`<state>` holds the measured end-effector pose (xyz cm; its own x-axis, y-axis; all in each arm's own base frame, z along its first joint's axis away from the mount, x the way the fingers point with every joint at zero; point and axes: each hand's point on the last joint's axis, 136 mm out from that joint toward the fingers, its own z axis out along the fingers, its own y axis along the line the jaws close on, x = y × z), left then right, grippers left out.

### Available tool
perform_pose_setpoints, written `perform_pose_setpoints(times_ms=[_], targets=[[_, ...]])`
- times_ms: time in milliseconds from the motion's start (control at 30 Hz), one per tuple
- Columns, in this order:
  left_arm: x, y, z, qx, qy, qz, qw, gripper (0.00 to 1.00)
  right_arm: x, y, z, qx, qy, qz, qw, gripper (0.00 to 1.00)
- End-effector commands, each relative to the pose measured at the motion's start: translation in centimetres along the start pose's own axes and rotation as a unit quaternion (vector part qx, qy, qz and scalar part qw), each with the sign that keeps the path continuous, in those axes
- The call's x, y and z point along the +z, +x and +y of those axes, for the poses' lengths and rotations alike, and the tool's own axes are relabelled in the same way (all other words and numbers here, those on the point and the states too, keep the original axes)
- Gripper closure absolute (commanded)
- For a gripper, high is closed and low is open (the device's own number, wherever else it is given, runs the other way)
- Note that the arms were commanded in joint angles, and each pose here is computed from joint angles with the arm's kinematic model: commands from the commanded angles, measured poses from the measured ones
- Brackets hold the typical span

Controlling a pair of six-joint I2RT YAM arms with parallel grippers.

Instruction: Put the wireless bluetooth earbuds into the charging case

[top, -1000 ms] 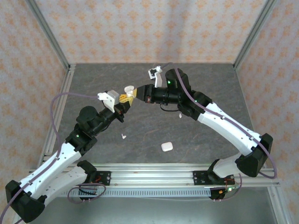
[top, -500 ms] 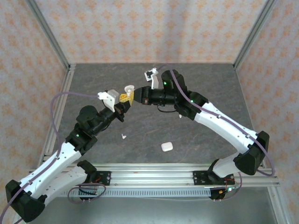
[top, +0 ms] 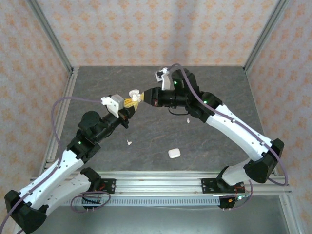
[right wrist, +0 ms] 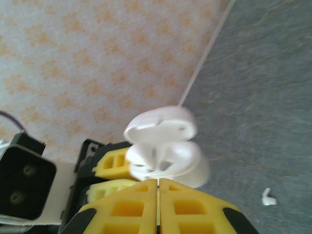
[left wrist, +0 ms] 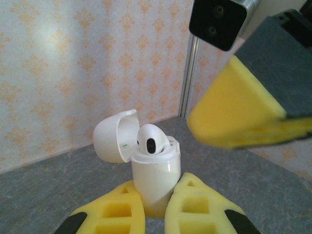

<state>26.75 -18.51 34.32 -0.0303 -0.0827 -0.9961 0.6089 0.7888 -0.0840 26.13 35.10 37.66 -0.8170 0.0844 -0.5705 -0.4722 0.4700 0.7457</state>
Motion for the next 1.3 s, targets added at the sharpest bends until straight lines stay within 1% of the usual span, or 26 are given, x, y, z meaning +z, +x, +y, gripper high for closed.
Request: perform_pose_setpoints(times_ms=[0, 133, 233, 300, 367, 467, 533, 600, 767, 833, 933, 1100, 1267], targets=[[-0.5, 0.0, 0.1, 0.012, -0.005, -0.001, 1.000, 1.00, -3.3, -2.5, -1.9, -0.018, 0.077, -0.040, 0.996, 0.89], [-0.5, 1.2, 0.3, 0.011, -0.008, 0.013, 1.000, 1.00, -3.5, -3.6, -8.4, 0.006, 0.206, -0.022, 0.978, 0.89], [-0.6, 2.1, 0.4, 0.013, -0.009, 0.024, 1.000, 1.00, -2.8, -3.8, -12.9, 0.000, 0.289, 0.011, 0.957, 0.84], [-0.6, 2.6, 0.5, 0.015, -0.012, 0.032, 0.999, 1.00, -1.9, -3.7, -15.8, 0.008, 0.334, 0.034, 0.942, 0.81], [-0.6, 3.2, 0.6, 0.016, -0.015, 0.039, 0.999, 1.00, -0.6, -3.8, -18.5, 0.025, 0.364, 0.055, 0.930, 0.79], [-0.6, 4.0, 0.9, 0.017, -0.020, 0.048, 0.998, 1.00, 1.8, -3.8, -22.1, 0.053, 0.389, 0.075, 0.917, 0.73], [-0.6, 4.4, 1.0, 0.018, -0.023, 0.053, 0.998, 1.00, 3.3, -3.8, -24.3, 0.067, 0.401, 0.081, 0.910, 0.65], [-0.6, 4.8, 1.2, 0.019, -0.028, 0.058, 0.998, 1.00, 4.8, -3.9, -26.3, 0.075, 0.416, 0.084, 0.902, 0.60], [-0.5, 5.6, 1.8, 0.022, -0.042, 0.064, 0.997, 1.00, 7.5, -4.0, -31.5, 0.076, 0.477, 0.099, 0.870, 0.53], [-0.5, 5.7, 1.9, 0.023, -0.046, 0.063, 0.997, 1.00, 8.4, -3.8, -33.3, 0.086, 0.490, 0.104, 0.861, 0.51], [-0.5, 5.8, 2.1, 0.024, -0.050, 0.065, 0.996, 1.00, 9.3, -3.9, -35.5, 0.107, 0.501, 0.094, 0.853, 0.46], [-0.4, 6.3, 2.2, 0.026, -0.052, 0.072, 0.996, 1.00, 9.9, -4.9, -38.1, 0.122, 0.520, 0.048, 0.844, 0.45], [-0.4, 6.6, 2.1, 0.023, -0.050, 0.076, 0.996, 1.00, 10.6, -5.3, -40.1, 0.126, 0.526, 0.028, 0.840, 0.49]])
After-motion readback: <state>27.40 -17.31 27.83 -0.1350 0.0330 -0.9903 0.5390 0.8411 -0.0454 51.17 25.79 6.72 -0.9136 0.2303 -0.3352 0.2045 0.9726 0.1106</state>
